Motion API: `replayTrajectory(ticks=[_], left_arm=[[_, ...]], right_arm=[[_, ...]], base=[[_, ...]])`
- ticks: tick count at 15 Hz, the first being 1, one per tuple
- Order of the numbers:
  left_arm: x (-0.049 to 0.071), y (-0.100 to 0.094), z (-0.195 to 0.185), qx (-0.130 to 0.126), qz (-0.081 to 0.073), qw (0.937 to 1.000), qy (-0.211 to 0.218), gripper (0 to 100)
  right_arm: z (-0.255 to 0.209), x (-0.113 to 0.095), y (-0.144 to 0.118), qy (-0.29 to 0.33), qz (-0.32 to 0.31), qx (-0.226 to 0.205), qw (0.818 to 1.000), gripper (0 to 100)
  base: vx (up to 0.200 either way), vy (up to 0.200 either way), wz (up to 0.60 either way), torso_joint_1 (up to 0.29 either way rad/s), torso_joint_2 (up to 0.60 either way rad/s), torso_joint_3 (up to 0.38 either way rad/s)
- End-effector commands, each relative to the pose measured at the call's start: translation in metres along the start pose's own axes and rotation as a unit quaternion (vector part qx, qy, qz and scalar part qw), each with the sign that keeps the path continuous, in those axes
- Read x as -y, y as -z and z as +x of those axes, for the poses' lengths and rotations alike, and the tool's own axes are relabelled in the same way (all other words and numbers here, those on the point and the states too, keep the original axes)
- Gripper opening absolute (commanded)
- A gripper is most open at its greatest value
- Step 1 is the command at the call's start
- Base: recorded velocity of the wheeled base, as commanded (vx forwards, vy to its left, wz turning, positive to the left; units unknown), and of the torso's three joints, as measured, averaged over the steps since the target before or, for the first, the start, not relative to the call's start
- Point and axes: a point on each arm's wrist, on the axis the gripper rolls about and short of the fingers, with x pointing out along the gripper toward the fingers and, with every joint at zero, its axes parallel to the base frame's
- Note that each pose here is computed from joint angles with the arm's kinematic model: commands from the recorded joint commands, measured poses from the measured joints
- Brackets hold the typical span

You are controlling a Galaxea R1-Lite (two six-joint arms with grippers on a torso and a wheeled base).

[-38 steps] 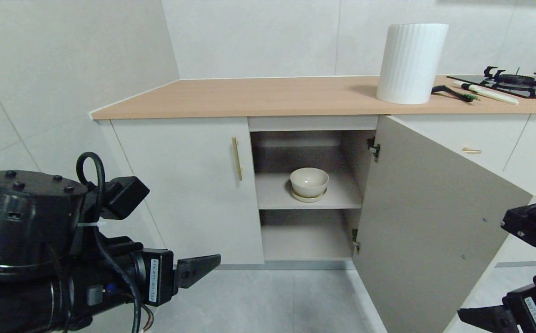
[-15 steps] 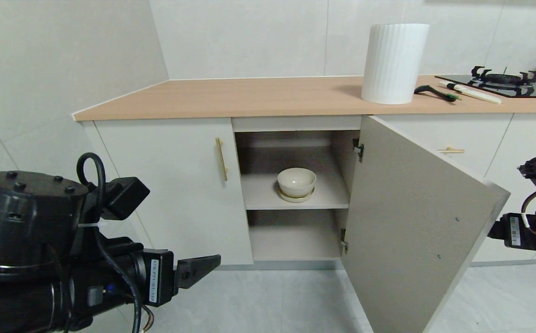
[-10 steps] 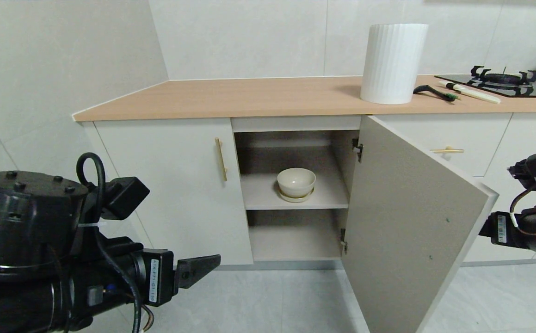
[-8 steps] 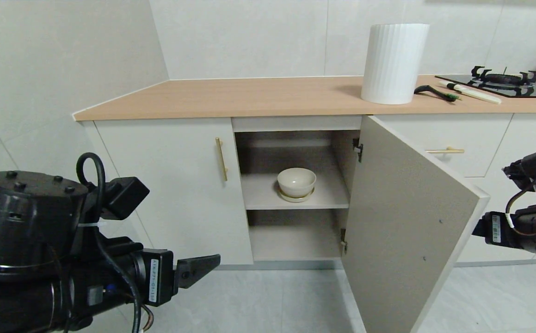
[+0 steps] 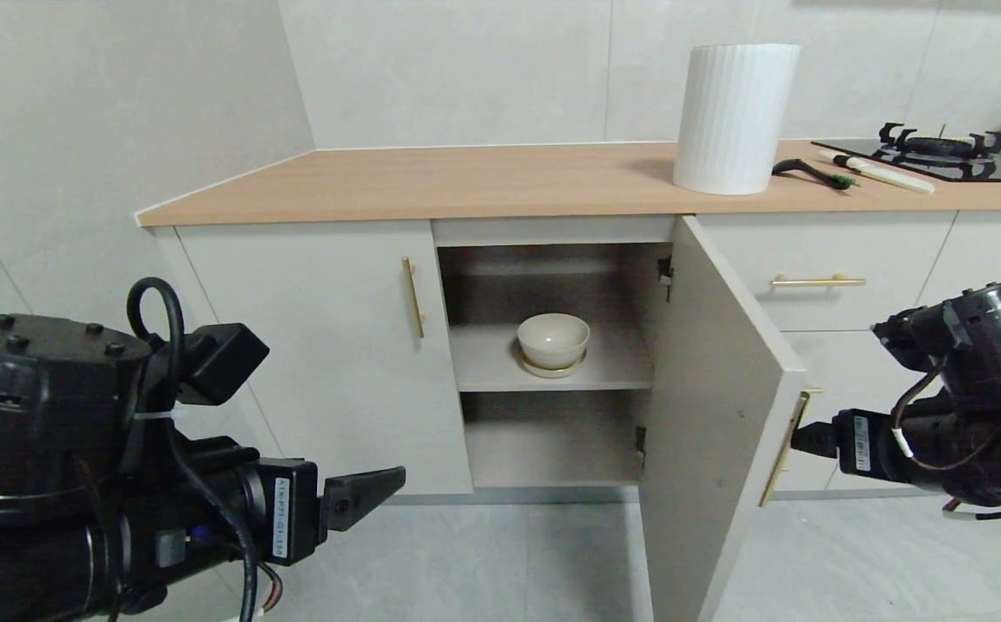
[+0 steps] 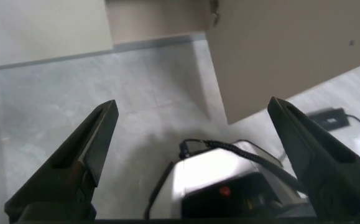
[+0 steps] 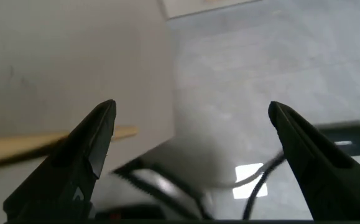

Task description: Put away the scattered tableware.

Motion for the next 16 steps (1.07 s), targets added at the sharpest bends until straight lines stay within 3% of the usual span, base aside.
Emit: replayTrajectory(ticks=[1, 4, 8, 12, 16], left_arm=[[-0.001, 0.0, -0.002, 0.005, 0.004, 1.0, -0.006, 100], [-0.002, -0.001, -0.004, 0.013, 0.009, 0.9997, -0.016, 100], [-0.007, -0.004, -0.004, 0.019, -0.002, 0.9994, -0.028, 100], [-0.007, -0.005, -0.01, 0.029, -0.002, 0.9993, -0.024, 100], [-0.007, -0.005, -0.009, 0.027, -0.004, 0.9993, -0.024, 100]], right_arm=[[0.007, -0.019, 0.003, -0.04, -0.02, -0.006, 0.999, 100], [0.029, -0.047, 0.002, -0.087, -0.04, 0.007, 0.995, 100], [0.063, -0.085, -0.015, -0.142, -0.052, -0.009, 0.989, 100], [0.081, -0.098, -0.023, -0.174, -0.051, -0.017, 0.983, 100], [0.121, -0.109, -0.01, -0.188, -0.046, -0.017, 0.981, 100]], base=[[0.0, 0.0, 0.0, 0.0, 0.0, 0.0], [0.0, 0.0, 0.0, 0.0, 0.0, 0.0], [0.0, 0.0, 0.0, 0.0, 0.0, 0.0], [0.0, 0.0, 0.0, 0.0, 0.0, 0.0], [0.0, 0.0, 0.0, 0.0, 0.0, 0.0]])
